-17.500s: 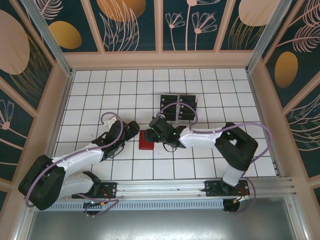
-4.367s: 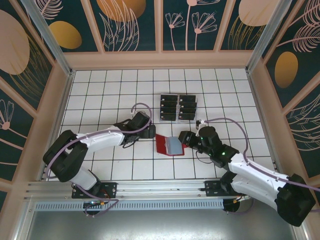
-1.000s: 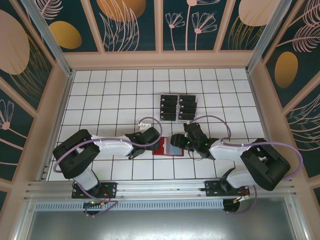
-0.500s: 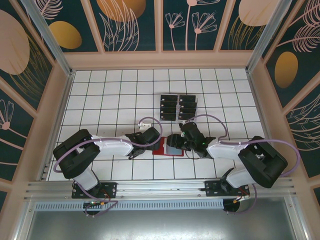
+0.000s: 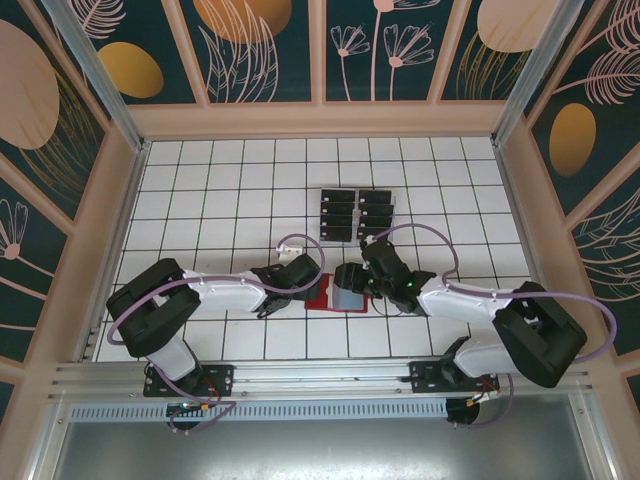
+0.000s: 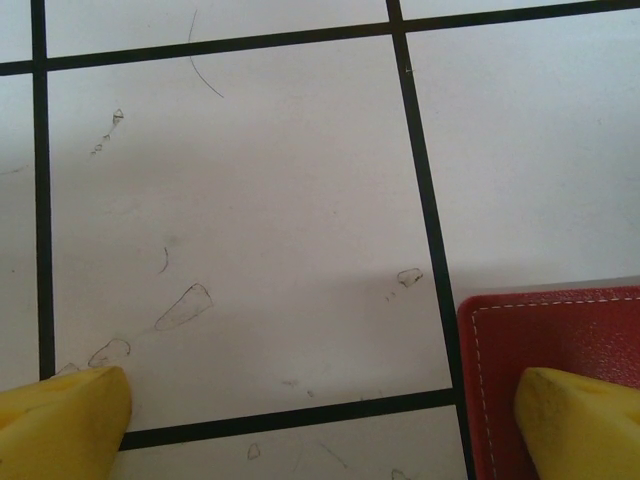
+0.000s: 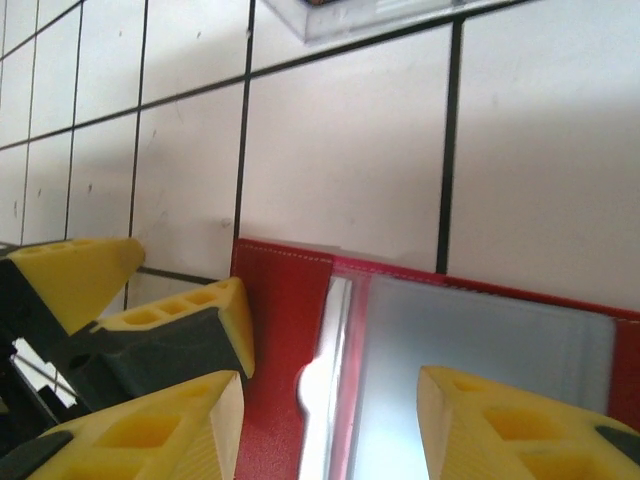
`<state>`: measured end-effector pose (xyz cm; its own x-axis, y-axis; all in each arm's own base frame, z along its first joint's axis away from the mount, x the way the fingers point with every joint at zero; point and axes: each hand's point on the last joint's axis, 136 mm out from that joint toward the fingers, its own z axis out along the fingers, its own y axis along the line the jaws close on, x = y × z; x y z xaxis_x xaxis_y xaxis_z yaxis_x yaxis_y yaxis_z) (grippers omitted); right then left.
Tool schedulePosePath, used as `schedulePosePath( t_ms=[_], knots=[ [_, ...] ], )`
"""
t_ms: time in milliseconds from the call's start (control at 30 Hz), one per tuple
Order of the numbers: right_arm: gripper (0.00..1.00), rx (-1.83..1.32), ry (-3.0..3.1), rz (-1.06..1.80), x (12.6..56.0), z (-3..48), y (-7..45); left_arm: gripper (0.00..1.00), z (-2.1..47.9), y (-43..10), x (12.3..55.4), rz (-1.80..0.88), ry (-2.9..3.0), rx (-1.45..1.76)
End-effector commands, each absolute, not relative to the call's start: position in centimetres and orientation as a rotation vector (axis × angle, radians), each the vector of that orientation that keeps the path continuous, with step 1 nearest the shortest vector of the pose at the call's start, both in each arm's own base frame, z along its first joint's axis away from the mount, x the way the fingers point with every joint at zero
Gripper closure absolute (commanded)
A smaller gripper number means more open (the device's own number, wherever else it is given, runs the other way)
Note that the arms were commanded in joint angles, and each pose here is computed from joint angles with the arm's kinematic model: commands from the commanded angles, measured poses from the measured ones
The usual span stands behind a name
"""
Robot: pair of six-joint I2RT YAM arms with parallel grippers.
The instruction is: Put the credit cards into the card holder
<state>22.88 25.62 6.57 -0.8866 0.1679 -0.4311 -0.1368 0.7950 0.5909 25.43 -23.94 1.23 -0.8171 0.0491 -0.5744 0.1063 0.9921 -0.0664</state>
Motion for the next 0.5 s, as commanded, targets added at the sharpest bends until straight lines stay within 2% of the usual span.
schedulePosePath(
  t_ms=[0,467],
  knots=[
    [0.50,0.024,2.552,0.689,23.0,5.9,23.6,0.01,-1.2,-23.6,24.4,-0.107,2.589,0.143],
    [0.49,-0.004,2.623,0.614,22.5,2.9,23.6,0.02,-1.3,-23.4,24.3,-0.102,2.590,0.142]
  ],
)
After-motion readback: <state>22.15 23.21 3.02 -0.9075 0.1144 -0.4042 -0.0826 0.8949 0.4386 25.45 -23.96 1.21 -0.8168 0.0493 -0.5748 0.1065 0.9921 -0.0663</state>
